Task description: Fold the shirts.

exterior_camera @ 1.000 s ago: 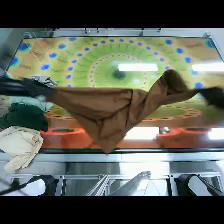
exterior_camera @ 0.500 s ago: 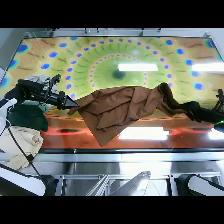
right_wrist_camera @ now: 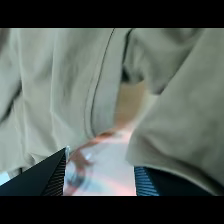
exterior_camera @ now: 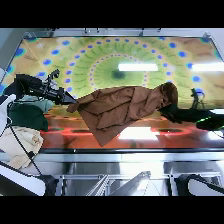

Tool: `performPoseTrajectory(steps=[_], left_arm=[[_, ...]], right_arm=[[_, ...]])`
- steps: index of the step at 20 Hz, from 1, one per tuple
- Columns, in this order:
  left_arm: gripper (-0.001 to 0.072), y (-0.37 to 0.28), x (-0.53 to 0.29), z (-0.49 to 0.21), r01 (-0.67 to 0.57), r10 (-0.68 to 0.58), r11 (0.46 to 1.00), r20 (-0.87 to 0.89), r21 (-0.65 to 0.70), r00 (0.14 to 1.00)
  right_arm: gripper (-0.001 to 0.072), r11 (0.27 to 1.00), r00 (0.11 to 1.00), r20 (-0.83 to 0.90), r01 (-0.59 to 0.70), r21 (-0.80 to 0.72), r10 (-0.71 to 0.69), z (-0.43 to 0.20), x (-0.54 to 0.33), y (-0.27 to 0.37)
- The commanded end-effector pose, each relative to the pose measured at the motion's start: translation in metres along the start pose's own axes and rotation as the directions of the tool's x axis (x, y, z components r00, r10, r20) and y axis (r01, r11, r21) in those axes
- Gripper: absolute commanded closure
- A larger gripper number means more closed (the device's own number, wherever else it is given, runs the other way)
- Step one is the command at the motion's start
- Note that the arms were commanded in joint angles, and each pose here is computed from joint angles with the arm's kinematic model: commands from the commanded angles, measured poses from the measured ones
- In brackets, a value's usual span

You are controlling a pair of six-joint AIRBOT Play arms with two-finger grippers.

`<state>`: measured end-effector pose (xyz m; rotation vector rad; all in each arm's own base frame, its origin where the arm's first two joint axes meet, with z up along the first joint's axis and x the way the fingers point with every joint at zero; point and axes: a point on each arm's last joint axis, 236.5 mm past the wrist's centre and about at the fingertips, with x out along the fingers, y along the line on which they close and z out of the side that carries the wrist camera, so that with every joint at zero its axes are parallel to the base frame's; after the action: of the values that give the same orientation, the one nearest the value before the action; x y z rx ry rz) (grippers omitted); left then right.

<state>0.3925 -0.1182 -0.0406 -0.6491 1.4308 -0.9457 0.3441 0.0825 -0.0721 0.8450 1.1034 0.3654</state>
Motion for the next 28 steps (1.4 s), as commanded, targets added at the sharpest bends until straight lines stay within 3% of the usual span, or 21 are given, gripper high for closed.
performPoseTrajectory(steps=[1, 9, 12, 17, 18, 20, 21, 23, 25, 27, 28], left_arm=[[0.0693, 0.011, -0.003, -0.001, -0.042, 0.042, 0.999, -0.003, -0.002, 0.999], [0.0693, 0.018, -0.015, 0.000, -0.043, 0.044, 0.999, 0.027, -0.022, 0.999], [0.0693, 0.019, -0.017, 0.000, -0.043, 0.044, 0.999, 0.031, -0.025, 0.999], [0.0693, 0.021, -0.017, 0.003, -0.051, 0.052, 0.998, 0.040, -0.025, 0.998], [0.0693, 0.022, -0.017, 0.003, -0.053, 0.054, 0.998, 0.044, -0.025, 0.998], [0.0693, 0.024, -0.018, 0.006, -0.061, 0.062, 0.998, 0.055, -0.026, 0.997], [0.0692, 0.021, -0.018, 0.007, -0.052, 0.053, 0.998, 0.058, -0.026, 0.997], [0.0692, -0.017, -0.025, 0.007, 0.084, -0.084, 0.996, 0.045, 0.009, 0.995], [0.0693, -0.097, -0.062, 0.013, 0.280, -0.293, 0.948, 0.072, 0.152, 0.953], [0.0691, -0.176, -0.109, 0.012, 0.264, -0.332, 0.892, 0.135, 0.367, 0.934], [0.0690, -0.215, -0.133, 0.004, 0.204, -0.319, 0.859, 0.178, 0.469, 0.931]], right_arm=[[0.0251, 1.000, 0.999, -0.022, 0.023, 0.013, -0.023, -0.009, 0.014, 0.002], [0.0252, 0.997, 0.998, -0.045, 0.036, 0.070, -0.033, -0.013, 0.021, -0.009], [0.0252, 0.993, 0.995, 0.002, 0.099, 0.058, -0.099, -0.005, 0.033, -0.020], [0.0254, 0.992, 0.997, 0.057, 0.045, 0.114, -0.051, 0.003, 0.055, 0.001], [0.0277, 0.993, 0.998, 0.044, 0.034, 0.114, -0.040, 0.000, 0.061, 0.006], [0.0609, 0.996, 1.000, 0.004, -0.003, 0.085, 0.003, -0.008, 0.067, 0.023], [0.0695, 0.997, 0.997, -0.029, -0.064, 0.040, 0.065, -0.010, 0.064, 0.042], [0.0696, 0.971, 0.969, -0.076, -0.237, -0.028, 0.234, -0.006, 0.035, 0.097], [0.0696, 0.894, 0.911, -0.040, -0.410, -0.179, 0.410, 0.017, -0.036, 0.169], [0.0697, 0.751, 0.815, 0.098, -0.471, -0.462, 0.572, 0.040, -0.148, 0.249], [0.0696, 0.681, 0.747, 0.212, -0.399, -0.615, 0.630, 0.048, -0.213, 0.288]])
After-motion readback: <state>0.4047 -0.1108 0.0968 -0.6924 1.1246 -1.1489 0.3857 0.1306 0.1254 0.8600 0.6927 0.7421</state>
